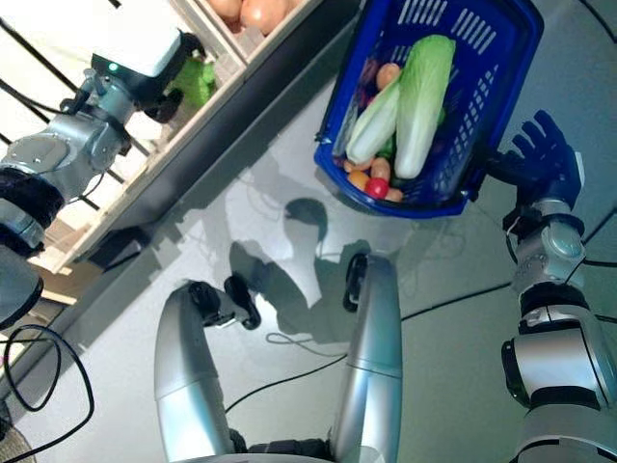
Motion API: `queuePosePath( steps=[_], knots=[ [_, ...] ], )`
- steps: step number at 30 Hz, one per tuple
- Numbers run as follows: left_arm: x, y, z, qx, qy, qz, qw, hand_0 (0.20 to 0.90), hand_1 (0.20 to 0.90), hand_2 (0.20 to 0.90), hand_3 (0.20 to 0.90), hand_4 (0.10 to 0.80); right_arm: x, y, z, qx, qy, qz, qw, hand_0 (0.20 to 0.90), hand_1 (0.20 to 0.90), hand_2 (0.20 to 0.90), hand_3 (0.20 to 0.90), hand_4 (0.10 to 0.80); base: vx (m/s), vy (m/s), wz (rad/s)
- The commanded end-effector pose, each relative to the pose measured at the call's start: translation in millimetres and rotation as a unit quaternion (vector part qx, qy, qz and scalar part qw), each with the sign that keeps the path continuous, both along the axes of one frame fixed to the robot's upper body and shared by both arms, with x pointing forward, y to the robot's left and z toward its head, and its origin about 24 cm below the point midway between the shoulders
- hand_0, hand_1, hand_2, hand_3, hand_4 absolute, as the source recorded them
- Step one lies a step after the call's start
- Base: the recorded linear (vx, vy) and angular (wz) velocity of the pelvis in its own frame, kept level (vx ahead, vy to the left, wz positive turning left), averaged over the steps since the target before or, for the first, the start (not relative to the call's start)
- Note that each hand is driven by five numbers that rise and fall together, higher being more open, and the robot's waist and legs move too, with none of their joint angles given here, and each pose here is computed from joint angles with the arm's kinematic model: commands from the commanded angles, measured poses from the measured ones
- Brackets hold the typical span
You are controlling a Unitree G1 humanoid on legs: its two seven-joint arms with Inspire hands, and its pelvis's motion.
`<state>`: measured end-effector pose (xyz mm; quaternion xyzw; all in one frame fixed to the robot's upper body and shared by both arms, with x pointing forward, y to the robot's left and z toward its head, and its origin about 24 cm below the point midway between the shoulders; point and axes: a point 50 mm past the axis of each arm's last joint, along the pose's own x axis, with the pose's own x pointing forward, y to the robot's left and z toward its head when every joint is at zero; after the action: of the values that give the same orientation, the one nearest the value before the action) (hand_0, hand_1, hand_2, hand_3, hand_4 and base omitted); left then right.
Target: Put vegetables into the basket
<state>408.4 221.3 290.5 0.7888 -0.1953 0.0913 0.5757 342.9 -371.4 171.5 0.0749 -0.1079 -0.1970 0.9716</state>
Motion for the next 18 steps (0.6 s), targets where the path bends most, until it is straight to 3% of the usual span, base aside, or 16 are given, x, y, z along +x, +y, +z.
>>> queuePosePath(
  steps=[1,9,18],
  knots=[
    [-9.3,49.0,30.5,-0.018,-0.029,0.131,0.991,0.3,0.3,0.3,0.3,0.4,-11.5,-18.7,26.1,0.036,-0.086,-0.035,0.995,0.9,0.9,0.9,0.9,0.8,-0.03,-0.004,-0.11],
    [-16.2,61.5,35.1,-0.054,-0.079,0.129,0.987,0.3,0.3,0.3,0.3,0.4,-9.3,-14.5,34.0,0.041,-0.115,-0.019,0.992,0.9,0.9,0.9,0.9,0.8,-0.009,-0.004,-0.05],
    [-25.9,85.6,14.2,-0.052,-0.068,0.123,0.989,0.3,0.3,0.3,0.3,0.4,-8.1,-8.6,29.9,0.03,-0.113,0.002,0.993,0.9,0.9,0.9,0.9,0.8,0.035,-0.032,0.05]
  ],
)
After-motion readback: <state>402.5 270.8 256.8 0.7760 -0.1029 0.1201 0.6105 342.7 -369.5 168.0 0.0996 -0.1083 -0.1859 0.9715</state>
